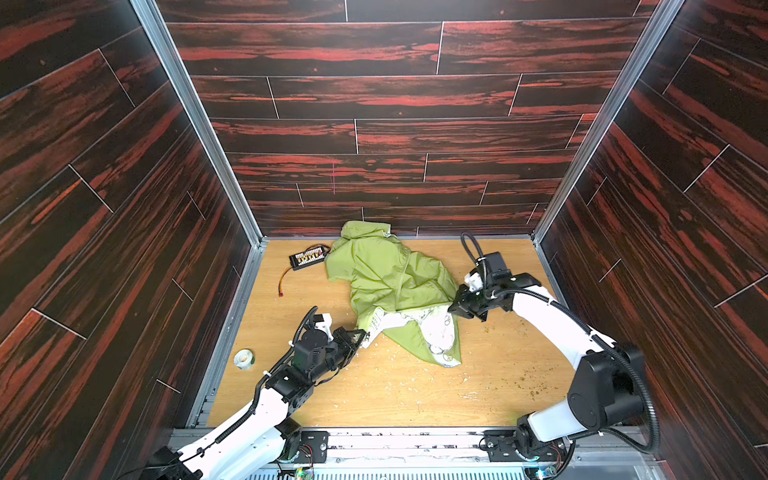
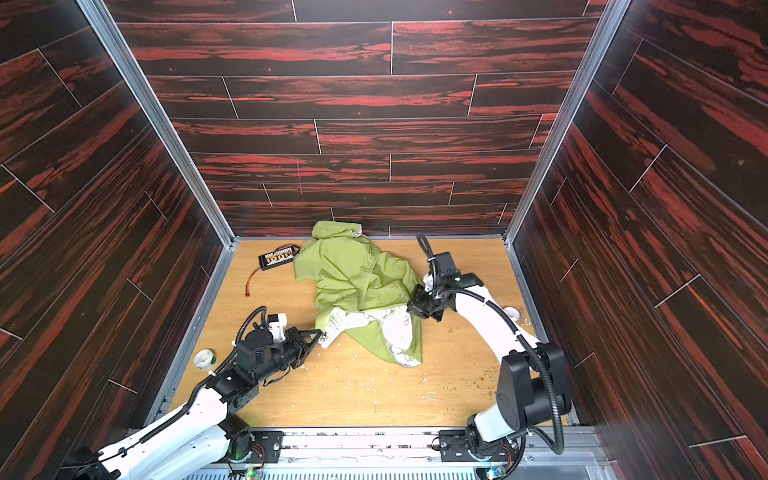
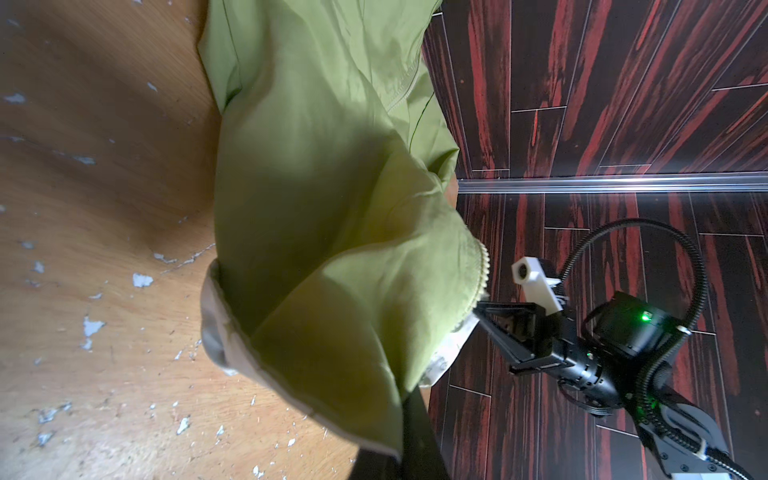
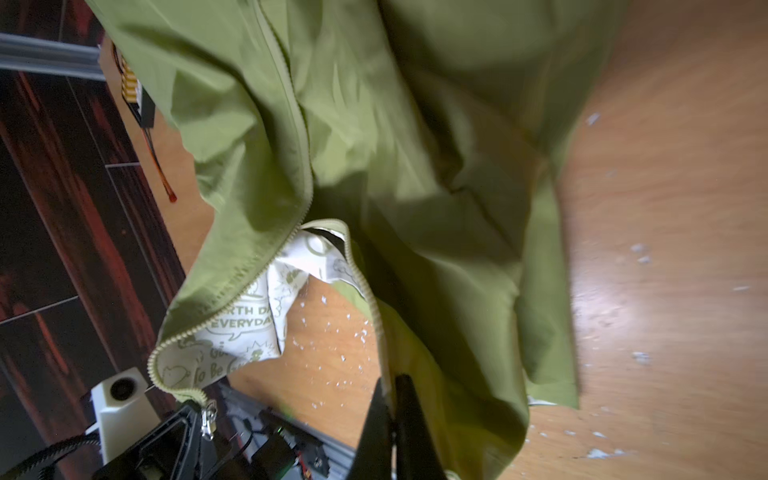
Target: Zip up the jacket
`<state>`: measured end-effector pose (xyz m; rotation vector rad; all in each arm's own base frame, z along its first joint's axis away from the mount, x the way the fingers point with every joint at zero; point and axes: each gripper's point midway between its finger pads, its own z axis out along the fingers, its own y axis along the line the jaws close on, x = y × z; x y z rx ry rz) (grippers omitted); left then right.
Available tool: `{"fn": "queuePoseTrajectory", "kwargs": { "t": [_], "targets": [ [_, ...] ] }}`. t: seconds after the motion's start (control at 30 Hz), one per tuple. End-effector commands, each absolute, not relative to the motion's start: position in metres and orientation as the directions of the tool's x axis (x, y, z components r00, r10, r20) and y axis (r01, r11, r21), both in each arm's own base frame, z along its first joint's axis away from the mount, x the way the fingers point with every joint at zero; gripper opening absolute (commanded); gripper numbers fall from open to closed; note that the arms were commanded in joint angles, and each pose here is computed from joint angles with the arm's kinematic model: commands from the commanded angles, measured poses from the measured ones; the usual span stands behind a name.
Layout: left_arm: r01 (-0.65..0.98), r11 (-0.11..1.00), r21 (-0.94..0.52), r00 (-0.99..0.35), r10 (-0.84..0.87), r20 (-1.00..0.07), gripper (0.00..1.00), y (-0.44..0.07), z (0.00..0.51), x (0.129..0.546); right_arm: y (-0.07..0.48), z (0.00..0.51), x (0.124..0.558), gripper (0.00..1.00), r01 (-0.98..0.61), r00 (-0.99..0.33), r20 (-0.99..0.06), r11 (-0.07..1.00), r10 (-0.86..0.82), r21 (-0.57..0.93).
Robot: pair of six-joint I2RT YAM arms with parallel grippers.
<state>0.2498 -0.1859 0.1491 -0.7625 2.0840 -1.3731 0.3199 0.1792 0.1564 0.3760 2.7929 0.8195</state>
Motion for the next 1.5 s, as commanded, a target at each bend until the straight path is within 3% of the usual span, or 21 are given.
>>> {"fn": "queuePoseTrajectory", "kwargs": {
  "t": [0.0, 0.17, 0.3, 0.4, 0.5, 0.63, 0.73, 0.9, 0.93, 1.1, 1.27, 1.37, 1.47],
  "targets": [
    [-0.19, 0.333, -0.924, -0.713, -0.694, -0.103, 0.0, -0.185, 0.141, 0.246, 0.169, 0.193, 0.318, 0.0, 0.1, -0.932, -0.246, 0.842, 0.266, 0.53],
    [-0.196, 0.34, -0.92, -0.729, -0.678, -0.095, 0.0, -0.189, 0.138, 0.248, 0.198, 0.22, 0.313, 0.0, -0.072, -0.934, -0.31, 0.756, 0.178, 0.65],
    [-0.203, 0.346, -0.916, -0.74, -0.667, -0.088, 0.0, -0.194, 0.135, 0.252, 0.245, 0.217, 0.275, 0.0, -0.261, -0.939, -0.343, 0.709, -0.028, 0.655],
    [-0.207, 0.352, -0.913, -0.747, -0.66, -0.086, 0.0, -0.197, 0.134, 0.254, 0.274, 0.196, 0.234, 0.0, -0.317, -0.947, -0.273, 0.647, -0.171, 0.694],
    [-0.209, 0.354, -0.912, -0.751, -0.655, -0.082, 0.0, -0.199, 0.132, 0.256, 0.285, 0.16, 0.199, 0.01, -0.315, -0.947, -0.178, 0.653, -0.269, 0.689],
    [-0.216, 0.358, -0.908, -0.754, -0.652, -0.078, 0.0, -0.199, 0.13, 0.256, 0.278, 0.136, 0.187, 0.28, -0.276, -0.957, -0.123, 0.692, -0.264, 0.667],
    [-0.22, 0.361, -0.906, -0.757, -0.649, -0.075, 0.0, -0.2, 0.129, 0.256, 0.277, 0.14, 0.186, 0.56, -0.261, -0.963, -0.136, 0.685, -0.232, 0.68],
    [-0.241, 0.371, -0.897, -0.762, -0.644, -0.062, 0.0, -0.201, 0.124, 0.255, 0.264, 0.145, 0.196, 0.86, -0.213, -0.976, -0.18, 0.739, -0.126, 0.639],
    [-0.245, 0.374, -0.894, -0.766, -0.64, -0.058, 0.0, -0.202, 0.123, 0.255, 0.262, 0.146, 0.198, 0.97, -0.194, -0.978, -0.183, 0.748, -0.098, 0.634],
    [-0.251, 0.393, -0.884, -0.795, -0.605, -0.043, 0.0, -0.209, 0.121, 0.254, 0.253, 0.147, 0.213, 0.96, -0.06, -0.978, -0.193, 0.768, 0.083, 0.638],
    [-0.244, 0.399, -0.884, -0.795, -0.605, -0.054, 0.0, -0.209, 0.126, 0.255, 0.235, 0.17, 0.222, 0.94, -0.071, -0.901, -0.388, 0.815, 0.195, 0.575],
    [-0.252, 0.402, -0.88, -0.791, -0.609, -0.053, 0.0, -0.208, 0.124, 0.255, 0.228, 0.16, 0.217, 0.95, -0.023, -0.898, -0.365, 0.8, 0.248, 0.6],
    [-0.253, 0.405, -0.879, -0.791, -0.609, -0.053, 0.0, -0.208, 0.124, 0.255, 0.239, 0.141, 0.195, 0.99, 0.018, -0.95, -0.225, 0.758, 0.216, 0.652]
  ]
}}
